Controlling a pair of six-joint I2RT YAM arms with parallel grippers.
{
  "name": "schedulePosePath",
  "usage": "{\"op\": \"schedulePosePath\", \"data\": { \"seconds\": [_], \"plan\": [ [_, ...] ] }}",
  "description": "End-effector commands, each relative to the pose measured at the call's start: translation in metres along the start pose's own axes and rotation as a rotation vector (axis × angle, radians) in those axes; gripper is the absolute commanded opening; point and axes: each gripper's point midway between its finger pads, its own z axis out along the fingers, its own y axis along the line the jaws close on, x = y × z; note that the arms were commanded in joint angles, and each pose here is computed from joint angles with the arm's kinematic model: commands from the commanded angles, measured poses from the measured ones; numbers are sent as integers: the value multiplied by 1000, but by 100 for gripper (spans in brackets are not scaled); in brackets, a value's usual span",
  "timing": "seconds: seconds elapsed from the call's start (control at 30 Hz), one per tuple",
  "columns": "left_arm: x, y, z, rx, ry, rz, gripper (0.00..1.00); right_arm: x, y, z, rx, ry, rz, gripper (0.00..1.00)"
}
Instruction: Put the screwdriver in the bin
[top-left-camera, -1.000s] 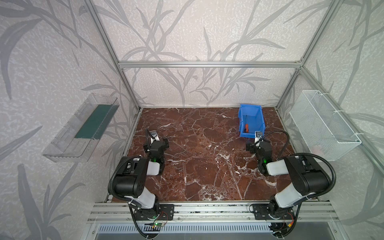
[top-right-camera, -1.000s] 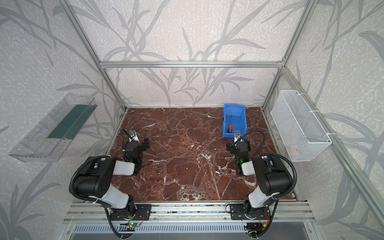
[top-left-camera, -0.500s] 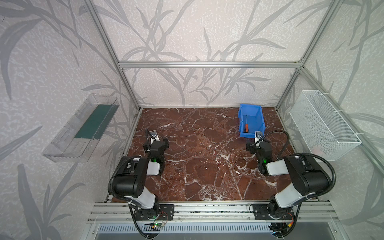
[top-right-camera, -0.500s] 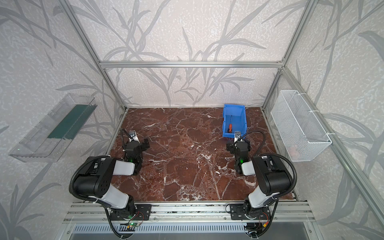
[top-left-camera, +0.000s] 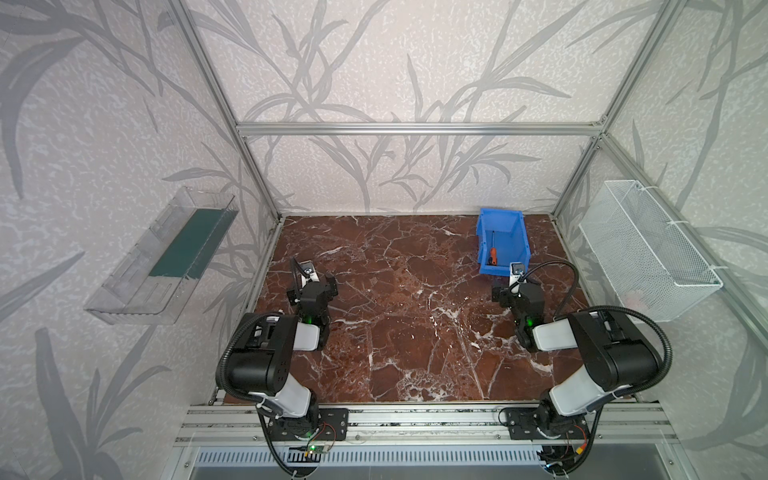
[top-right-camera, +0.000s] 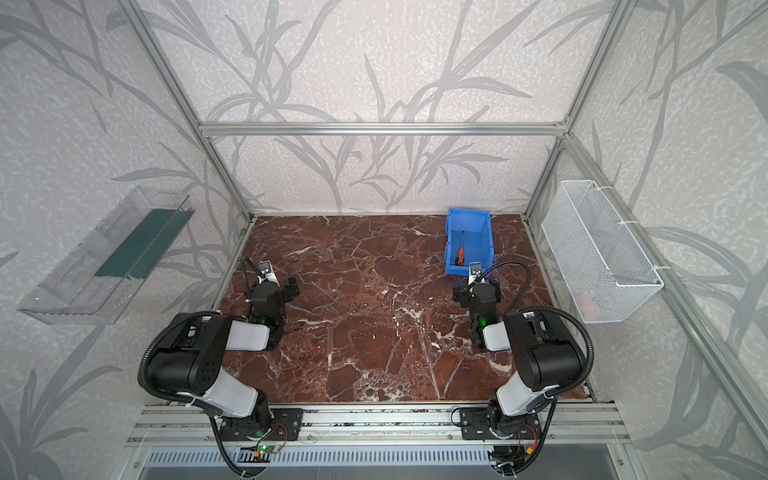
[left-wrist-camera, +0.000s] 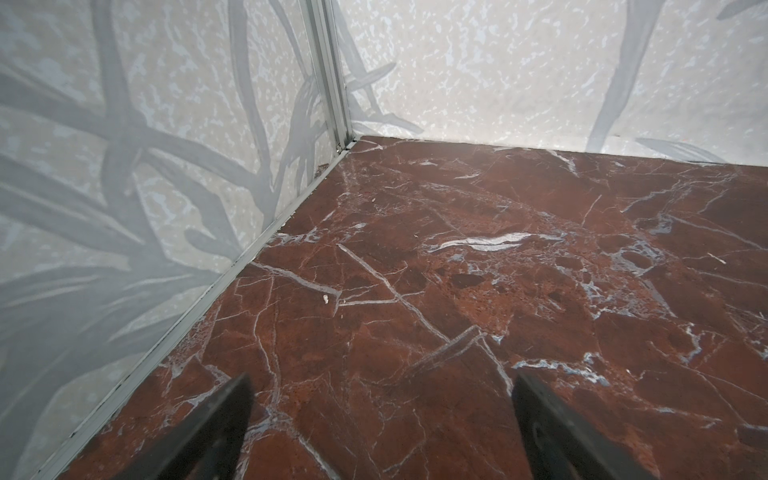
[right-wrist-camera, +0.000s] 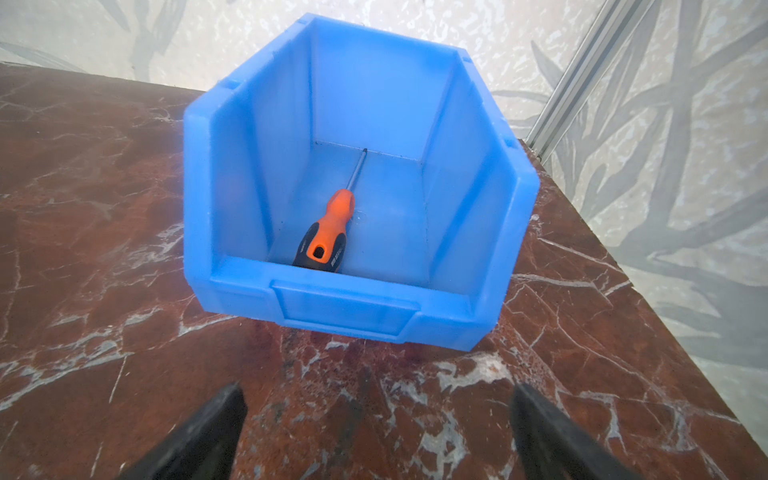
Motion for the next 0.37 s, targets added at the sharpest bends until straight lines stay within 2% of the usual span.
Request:
{"op": "schedulePosePath", "data": {
  "seconds": [0.0,0.33],
  "plan": [
    [-2,0,1,-1,-10,-11,99,-14,-2,0,6,-36,25,99],
    [-2,0,1,-1,-9,-11,99,-15,-2,0,6,-38,24,99]
  ]
}}
